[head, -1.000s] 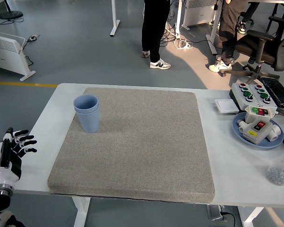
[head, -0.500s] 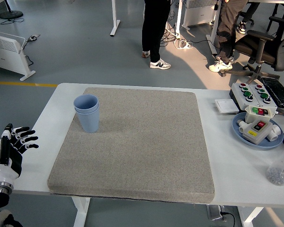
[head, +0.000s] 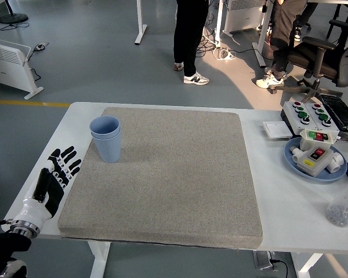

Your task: Push cup pick cup insert cup

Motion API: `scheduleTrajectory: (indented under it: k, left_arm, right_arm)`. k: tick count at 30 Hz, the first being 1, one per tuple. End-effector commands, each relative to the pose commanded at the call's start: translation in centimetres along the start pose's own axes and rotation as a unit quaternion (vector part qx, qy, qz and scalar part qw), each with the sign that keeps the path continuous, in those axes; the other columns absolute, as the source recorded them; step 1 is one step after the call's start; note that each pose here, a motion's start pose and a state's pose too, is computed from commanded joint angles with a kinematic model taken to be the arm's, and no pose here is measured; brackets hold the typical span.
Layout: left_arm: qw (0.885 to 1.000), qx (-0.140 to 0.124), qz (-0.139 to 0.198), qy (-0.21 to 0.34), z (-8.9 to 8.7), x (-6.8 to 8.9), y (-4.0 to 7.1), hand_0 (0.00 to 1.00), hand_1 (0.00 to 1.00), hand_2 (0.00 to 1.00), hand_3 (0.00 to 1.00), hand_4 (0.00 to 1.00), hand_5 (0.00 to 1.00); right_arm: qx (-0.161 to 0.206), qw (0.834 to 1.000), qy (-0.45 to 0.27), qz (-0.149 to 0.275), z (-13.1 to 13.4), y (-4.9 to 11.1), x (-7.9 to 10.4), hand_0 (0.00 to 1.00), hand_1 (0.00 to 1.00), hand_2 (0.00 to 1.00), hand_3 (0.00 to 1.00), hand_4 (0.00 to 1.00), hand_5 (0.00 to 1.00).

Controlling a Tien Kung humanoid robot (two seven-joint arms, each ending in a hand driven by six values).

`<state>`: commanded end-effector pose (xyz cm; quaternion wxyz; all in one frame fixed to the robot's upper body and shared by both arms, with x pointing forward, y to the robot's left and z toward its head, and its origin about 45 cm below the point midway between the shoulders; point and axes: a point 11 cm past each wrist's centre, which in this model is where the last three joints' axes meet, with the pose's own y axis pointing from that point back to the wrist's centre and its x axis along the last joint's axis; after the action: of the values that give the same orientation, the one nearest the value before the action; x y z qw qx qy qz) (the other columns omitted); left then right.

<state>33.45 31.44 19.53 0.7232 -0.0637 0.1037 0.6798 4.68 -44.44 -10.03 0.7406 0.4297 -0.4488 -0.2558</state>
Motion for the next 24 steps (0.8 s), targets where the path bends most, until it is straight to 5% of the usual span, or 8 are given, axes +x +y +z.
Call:
scheduleTrajectory:
  k: [24]
  left_arm:
    - [0.999, 0.002, 0.038, 0.024, -0.44, 1.03, -0.26, 0.93, 0.931, 0.975, 0.952, 0.616, 0.998]
  right_arm:
    - [0.004, 1.0, -0.003, 0.003, -0.34, 0.04, 0.28, 0.527, 0.546, 0.501, 0.555, 0.126, 0.978]
